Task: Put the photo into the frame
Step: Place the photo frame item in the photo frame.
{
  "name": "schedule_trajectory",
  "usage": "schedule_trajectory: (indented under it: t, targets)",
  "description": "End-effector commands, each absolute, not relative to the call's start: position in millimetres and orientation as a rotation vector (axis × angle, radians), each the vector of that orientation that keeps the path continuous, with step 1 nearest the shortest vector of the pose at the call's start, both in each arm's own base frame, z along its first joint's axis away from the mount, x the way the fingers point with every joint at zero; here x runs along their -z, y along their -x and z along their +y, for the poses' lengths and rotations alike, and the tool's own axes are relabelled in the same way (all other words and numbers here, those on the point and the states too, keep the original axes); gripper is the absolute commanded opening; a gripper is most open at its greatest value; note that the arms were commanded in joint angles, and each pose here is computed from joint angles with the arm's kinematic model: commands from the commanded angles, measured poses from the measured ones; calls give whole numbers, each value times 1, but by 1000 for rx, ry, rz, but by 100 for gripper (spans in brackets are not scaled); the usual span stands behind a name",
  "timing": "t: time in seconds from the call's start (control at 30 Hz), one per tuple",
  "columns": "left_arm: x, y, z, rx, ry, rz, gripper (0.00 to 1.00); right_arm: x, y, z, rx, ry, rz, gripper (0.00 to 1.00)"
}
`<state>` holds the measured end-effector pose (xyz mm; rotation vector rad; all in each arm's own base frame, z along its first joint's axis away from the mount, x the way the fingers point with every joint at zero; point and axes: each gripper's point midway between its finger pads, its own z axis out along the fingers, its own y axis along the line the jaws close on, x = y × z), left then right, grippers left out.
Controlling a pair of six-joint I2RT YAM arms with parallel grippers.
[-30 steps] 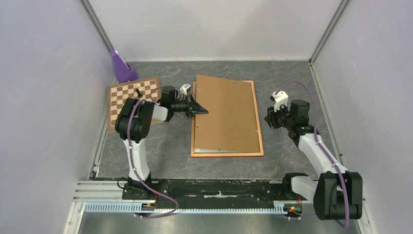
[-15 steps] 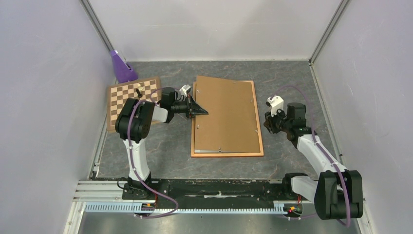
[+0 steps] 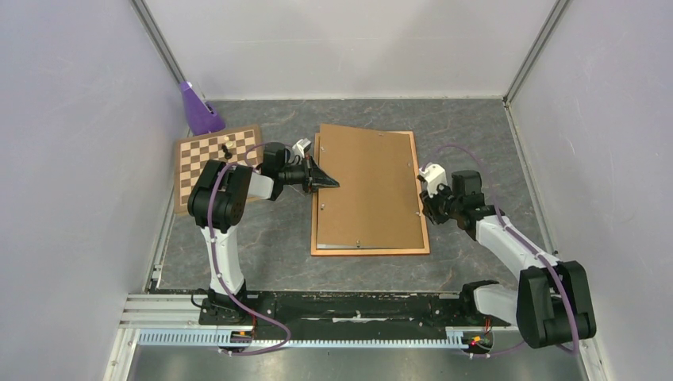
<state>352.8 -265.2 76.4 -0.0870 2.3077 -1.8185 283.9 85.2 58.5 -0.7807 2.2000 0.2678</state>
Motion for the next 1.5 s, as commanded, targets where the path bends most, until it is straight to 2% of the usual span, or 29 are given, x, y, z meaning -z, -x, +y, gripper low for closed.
schedule_trajectory:
  t: [0.0,0.77,1.47]
  targets:
    - [-77,-353,-272,1800,-40,2268,2,-57,-291,85,-214,810,2190,30]
    - [-76,-353,-273,1805,-40,2275,2,-59,-316,91,-161,839,2180,28]
    - [-77,-353,-273,1807,-44,2271,2,-43,-292,107,-257,886,2225,28]
